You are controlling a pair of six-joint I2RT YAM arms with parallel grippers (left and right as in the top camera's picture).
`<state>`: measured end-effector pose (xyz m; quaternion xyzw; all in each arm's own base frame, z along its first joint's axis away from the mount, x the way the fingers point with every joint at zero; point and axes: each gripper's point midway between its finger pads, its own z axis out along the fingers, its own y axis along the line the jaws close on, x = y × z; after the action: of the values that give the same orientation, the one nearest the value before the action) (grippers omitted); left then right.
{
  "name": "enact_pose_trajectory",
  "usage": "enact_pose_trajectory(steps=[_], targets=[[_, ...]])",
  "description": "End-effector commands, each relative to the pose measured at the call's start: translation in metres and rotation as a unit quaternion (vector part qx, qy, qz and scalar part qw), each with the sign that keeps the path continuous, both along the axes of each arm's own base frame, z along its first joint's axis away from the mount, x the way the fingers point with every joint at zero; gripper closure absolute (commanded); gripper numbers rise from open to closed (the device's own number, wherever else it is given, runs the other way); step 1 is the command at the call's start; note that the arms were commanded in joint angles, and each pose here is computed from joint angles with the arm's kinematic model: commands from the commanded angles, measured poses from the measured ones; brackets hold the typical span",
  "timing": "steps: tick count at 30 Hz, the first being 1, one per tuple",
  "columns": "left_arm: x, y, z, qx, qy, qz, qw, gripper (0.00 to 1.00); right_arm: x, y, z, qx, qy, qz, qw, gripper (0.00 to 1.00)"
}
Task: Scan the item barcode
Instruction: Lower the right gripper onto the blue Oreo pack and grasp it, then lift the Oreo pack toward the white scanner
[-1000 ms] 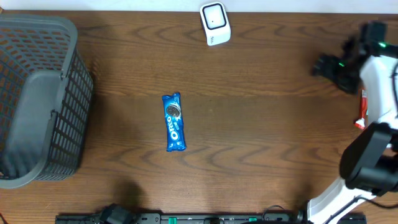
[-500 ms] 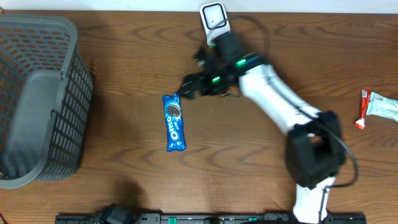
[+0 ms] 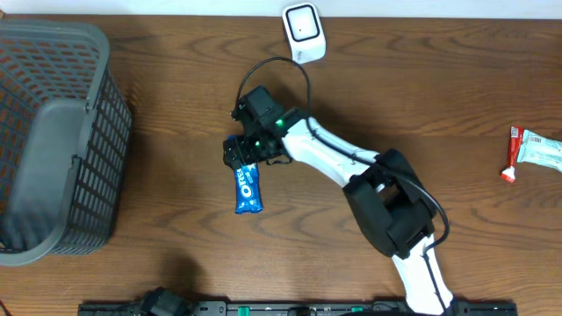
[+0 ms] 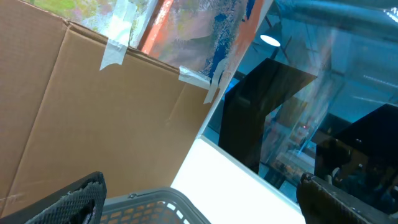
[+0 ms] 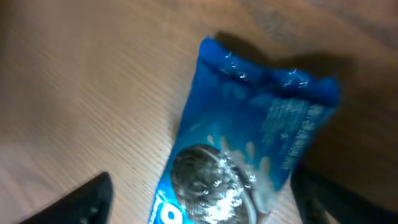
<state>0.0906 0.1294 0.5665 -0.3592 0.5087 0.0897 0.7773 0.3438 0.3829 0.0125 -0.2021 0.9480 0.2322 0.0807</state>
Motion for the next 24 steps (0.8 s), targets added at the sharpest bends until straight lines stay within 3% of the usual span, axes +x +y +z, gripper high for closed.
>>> enact_pose_trajectory(steps=[1,6,11,14,18,21,24], targets=[[-0.005,0.003,0.0,-0.007,-0.009,0.002,1.0,0.02,-0.049,-0.035,-0.073,-0.115,0.089,-0.008,0.989,0.26],[-0.005,0.003,0.0,-0.007,-0.009,0.002,1.0,0.02,-0.084,-0.065,-0.075,-0.201,0.133,0.007,0.97,0.2],[-0.005,0.003,0.0,-0.007,-0.009,0.002,1.0,0.02,-0.08,-0.065,-0.076,-0.205,0.12,0.007,0.971,0.34],[-0.005,0.003,0.0,-0.007,-0.009,0.002,1.0,0.02,-0.064,-0.051,-0.077,-0.171,0.094,0.002,0.981,0.13],[-0.005,0.003,0.0,-0.007,-0.009,0.002,1.0,0.02,-0.053,-0.035,-0.075,-0.136,0.076,0.001,0.988,0.09],[-0.005,0.003,0.0,-0.007,-0.009,0.002,1.0,0.02,-0.056,-0.037,-0.076,-0.14,0.081,0.002,0.987,0.17],[-0.005,0.003,0.0,-0.007,-0.009,0.002,1.0,0.02,-0.065,-0.047,-0.076,-0.158,0.1,0.008,0.982,0.36]])
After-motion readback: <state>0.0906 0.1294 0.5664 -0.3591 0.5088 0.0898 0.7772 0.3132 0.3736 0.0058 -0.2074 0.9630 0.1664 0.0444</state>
